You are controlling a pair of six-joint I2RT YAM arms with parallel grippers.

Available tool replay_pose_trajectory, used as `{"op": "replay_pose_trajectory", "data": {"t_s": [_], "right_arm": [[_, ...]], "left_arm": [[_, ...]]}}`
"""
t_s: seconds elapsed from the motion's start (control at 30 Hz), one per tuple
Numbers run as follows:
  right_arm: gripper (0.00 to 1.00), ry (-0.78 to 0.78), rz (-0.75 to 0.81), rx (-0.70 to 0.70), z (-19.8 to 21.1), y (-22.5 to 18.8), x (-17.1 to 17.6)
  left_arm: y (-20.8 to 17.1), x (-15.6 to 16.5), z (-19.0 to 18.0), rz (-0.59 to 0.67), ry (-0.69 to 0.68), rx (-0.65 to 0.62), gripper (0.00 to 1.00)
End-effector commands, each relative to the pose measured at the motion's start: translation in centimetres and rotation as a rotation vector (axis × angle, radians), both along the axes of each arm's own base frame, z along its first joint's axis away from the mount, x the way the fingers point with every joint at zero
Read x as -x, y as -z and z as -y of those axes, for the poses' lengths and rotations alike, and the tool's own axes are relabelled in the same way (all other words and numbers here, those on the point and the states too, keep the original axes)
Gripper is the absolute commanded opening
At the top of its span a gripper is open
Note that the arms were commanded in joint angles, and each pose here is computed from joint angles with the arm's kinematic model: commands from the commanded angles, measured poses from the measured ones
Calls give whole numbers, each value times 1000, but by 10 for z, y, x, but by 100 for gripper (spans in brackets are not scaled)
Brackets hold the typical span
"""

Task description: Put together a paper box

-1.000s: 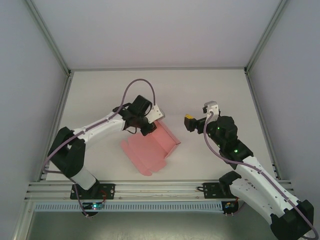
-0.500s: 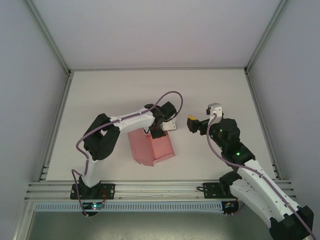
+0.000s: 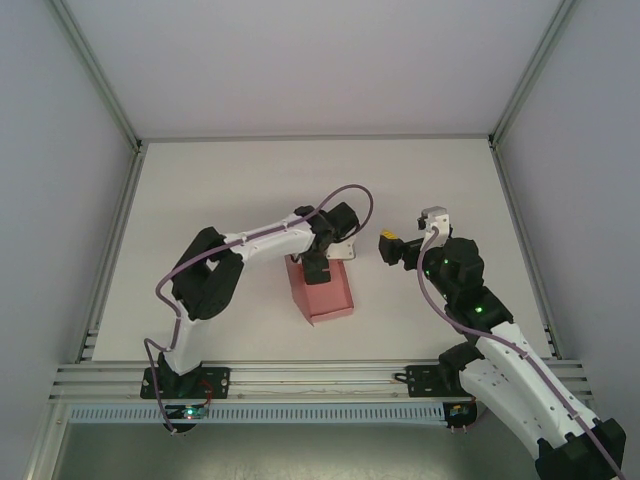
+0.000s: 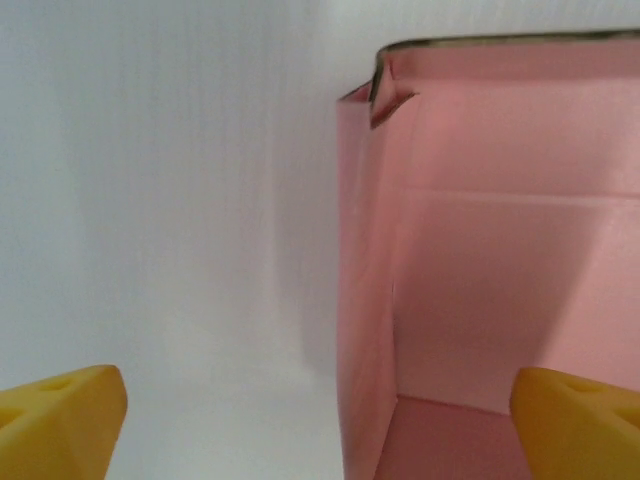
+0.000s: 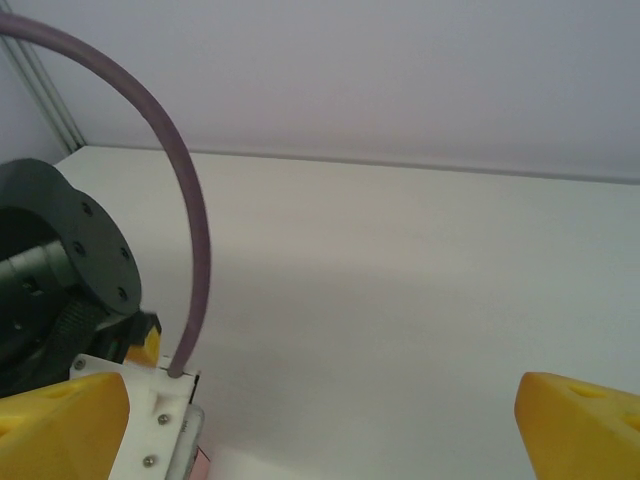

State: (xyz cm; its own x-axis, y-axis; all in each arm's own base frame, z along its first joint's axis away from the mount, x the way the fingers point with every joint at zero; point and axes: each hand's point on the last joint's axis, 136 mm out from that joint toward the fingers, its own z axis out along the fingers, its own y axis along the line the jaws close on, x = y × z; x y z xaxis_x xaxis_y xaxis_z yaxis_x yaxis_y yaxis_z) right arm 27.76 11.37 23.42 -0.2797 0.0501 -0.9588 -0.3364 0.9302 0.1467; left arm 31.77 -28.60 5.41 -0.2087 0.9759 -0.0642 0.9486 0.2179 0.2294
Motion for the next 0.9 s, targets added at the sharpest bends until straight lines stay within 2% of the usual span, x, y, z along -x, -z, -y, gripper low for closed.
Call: {"op": "replay_pose_trajectory", "data": {"t_s": [0.0,0.13,0.27,0.37,0.47,0.57,0.63,0.77,0.87], "right_arm": [[98,-5,-10,4,1,5,-1],[98,-54,-23,33,-5,10,-1],[98,-137,-60,51,-20,19,-4],[98,-256,-95,62,-41,24,-3],[98,-445,-115,96,-70,34,2],[98,-583,-122,156,-98,45,-4],[98,-666,-161,240,-117,59,-10],[95,-833,-218,459,-147,96,-16],[94,-930,-250,547,-161,116,-27]], "left_arm": [[-40,-3,13,62,27,93,100],[-64,-14,21,152,12,168,100],[-107,-27,34,238,-22,318,100],[-151,-51,27,330,-183,456,100],[-184,-75,-13,416,-456,580,100],[-187,-82,-75,470,-788,648,100],[-175,-73,-115,490,-958,656,100],[-142,-40,-176,562,-1204,608,100],[-114,-18,-208,532,-1361,609,100]]}}
